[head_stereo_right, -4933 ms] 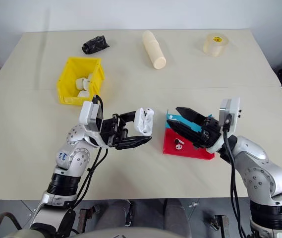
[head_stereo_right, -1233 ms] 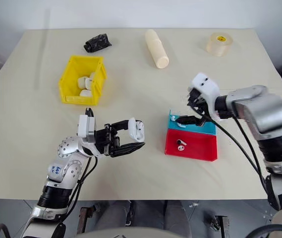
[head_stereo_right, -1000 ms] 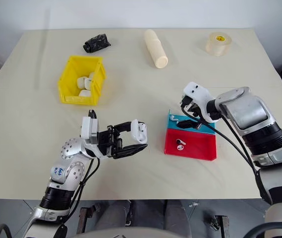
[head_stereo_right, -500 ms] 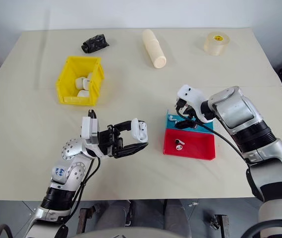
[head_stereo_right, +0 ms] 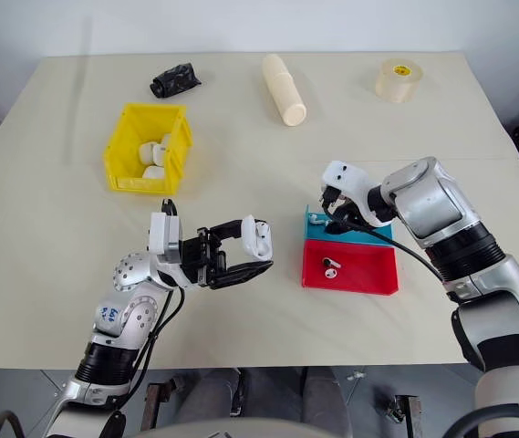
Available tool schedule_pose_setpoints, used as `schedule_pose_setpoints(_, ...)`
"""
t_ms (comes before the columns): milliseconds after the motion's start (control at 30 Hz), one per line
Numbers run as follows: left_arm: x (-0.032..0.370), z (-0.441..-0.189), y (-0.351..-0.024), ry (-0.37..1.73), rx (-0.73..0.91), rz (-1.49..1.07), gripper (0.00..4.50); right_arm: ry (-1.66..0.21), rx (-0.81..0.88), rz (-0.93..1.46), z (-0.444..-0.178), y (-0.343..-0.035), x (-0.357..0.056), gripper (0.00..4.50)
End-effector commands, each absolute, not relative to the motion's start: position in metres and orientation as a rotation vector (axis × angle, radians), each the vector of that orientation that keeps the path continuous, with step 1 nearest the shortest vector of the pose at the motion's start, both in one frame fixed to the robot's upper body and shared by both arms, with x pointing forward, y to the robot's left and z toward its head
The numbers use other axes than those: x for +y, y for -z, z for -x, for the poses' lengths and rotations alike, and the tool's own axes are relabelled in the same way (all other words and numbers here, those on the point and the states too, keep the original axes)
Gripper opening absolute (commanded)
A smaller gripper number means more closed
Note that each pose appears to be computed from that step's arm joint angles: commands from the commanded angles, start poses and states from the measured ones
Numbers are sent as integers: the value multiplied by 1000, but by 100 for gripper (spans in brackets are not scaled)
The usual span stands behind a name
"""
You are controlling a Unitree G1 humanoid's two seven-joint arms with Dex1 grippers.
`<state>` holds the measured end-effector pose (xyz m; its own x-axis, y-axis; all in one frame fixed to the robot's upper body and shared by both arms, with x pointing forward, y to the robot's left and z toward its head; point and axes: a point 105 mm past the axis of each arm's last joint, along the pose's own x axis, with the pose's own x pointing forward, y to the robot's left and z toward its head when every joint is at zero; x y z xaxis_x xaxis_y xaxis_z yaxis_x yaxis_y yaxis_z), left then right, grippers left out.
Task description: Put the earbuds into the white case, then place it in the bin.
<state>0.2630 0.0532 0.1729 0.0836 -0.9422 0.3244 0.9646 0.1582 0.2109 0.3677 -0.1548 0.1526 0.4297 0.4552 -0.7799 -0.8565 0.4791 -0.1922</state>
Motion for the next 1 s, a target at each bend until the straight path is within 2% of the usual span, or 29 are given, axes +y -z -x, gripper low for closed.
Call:
schedule_pose_setpoints(33,53,-260,-182,1426,-478,33,280,-905,706,663,-369,-156,-151,181)
schedule_pose_setpoints(133,53,-259,-182,1425,-478,32,280,-911,703,666,-369,-155,-150,126)
schedule_pose_setpoints(200,54,-259,-182,1424,-477,31,280,-913,702,665,-369,-154,-149,64)
schedule_pose_setpoints(233,54,-259,-182,1424,-476,29,280,-914,699,663,-369,-154,-148,50)
schedule_pose_setpoints(433,55,-260,-181,1430,-469,24,280,-933,631,662,-366,-164,-146,50)
schedule_pose_setpoints(600,54,-264,-182,1438,-465,22,280,-1021,341,553,-352,-212,-143,50)
schedule_pose_setpoints(667,54,-266,-182,1441,-465,20,280,-1094,198,468,-339,-226,-139,50)
schedule_pose_setpoints(833,54,-277,-181,1432,-472,19,280,-1208,-35,251,-299,-235,-144,50)
schedule_pose_setpoints(1000,51,-284,-184,1431,-485,34,280,-1245,-182,-12,-276,-250,-133,50)
